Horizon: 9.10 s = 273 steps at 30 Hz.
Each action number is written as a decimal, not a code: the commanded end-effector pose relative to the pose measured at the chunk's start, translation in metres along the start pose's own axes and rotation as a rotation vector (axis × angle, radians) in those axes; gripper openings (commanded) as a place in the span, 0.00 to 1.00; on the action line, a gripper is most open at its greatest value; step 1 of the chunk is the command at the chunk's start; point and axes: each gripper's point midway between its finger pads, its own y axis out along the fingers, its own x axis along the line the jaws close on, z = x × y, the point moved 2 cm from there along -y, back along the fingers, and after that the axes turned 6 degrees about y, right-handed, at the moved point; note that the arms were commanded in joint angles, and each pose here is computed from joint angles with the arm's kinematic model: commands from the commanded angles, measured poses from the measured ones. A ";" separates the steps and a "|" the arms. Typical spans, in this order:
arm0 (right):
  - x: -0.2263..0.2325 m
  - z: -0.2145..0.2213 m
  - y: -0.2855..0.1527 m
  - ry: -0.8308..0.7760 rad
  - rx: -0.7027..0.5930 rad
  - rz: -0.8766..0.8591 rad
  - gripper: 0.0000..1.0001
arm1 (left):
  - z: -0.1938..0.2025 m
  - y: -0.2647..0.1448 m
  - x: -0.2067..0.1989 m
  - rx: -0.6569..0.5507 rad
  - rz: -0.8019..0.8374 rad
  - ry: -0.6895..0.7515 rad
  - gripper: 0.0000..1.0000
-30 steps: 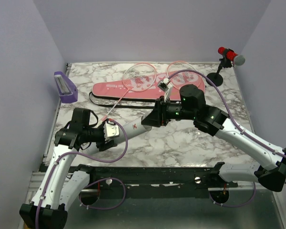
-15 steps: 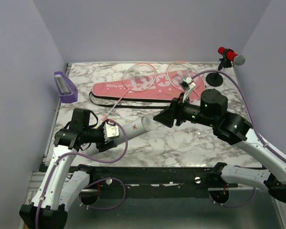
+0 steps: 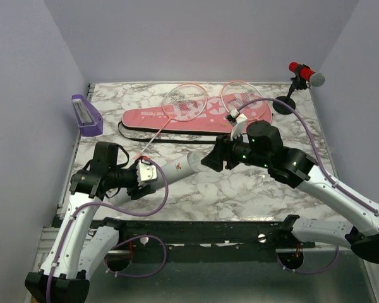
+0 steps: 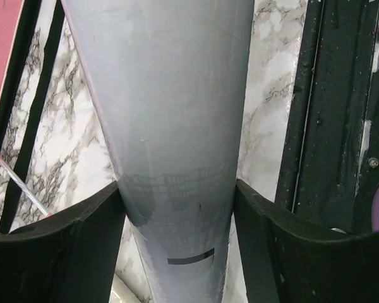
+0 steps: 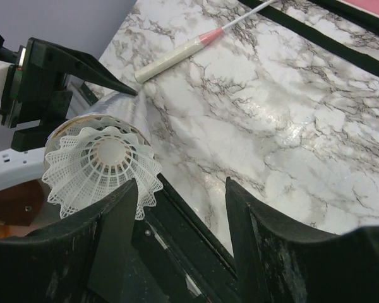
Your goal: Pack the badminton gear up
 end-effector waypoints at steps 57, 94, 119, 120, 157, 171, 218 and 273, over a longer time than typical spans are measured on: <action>-0.281 -0.040 0.000 0.469 -0.253 0.650 0.81 | -0.024 -0.006 -0.004 -0.078 0.015 0.045 0.70; -0.335 -0.009 0.067 0.591 -0.186 0.576 0.26 | -0.022 -0.006 -0.003 -0.069 0.013 0.047 0.70; -0.041 -0.072 -0.040 0.193 -0.173 -0.104 0.00 | -0.018 -0.004 -0.001 -0.057 0.016 0.044 0.70; -0.034 -0.072 -0.045 0.184 -0.167 -0.133 0.00 | -0.018 -0.004 -0.001 -0.059 0.016 0.045 0.70; 0.034 -0.021 -0.025 -0.056 0.139 -0.357 0.01 | -0.026 -0.007 0.006 -0.062 0.004 0.039 0.70; 0.052 -0.024 -0.010 -0.092 0.131 -0.346 0.64 | -0.026 -0.008 0.004 -0.059 0.006 0.051 0.70; 0.003 0.012 0.051 0.086 0.116 -0.186 0.69 | -0.035 -0.009 0.002 -0.099 0.019 0.048 0.70; -0.401 -0.049 0.007 0.356 -0.240 1.029 0.76 | -0.031 -0.009 -0.002 -0.087 0.021 0.044 0.70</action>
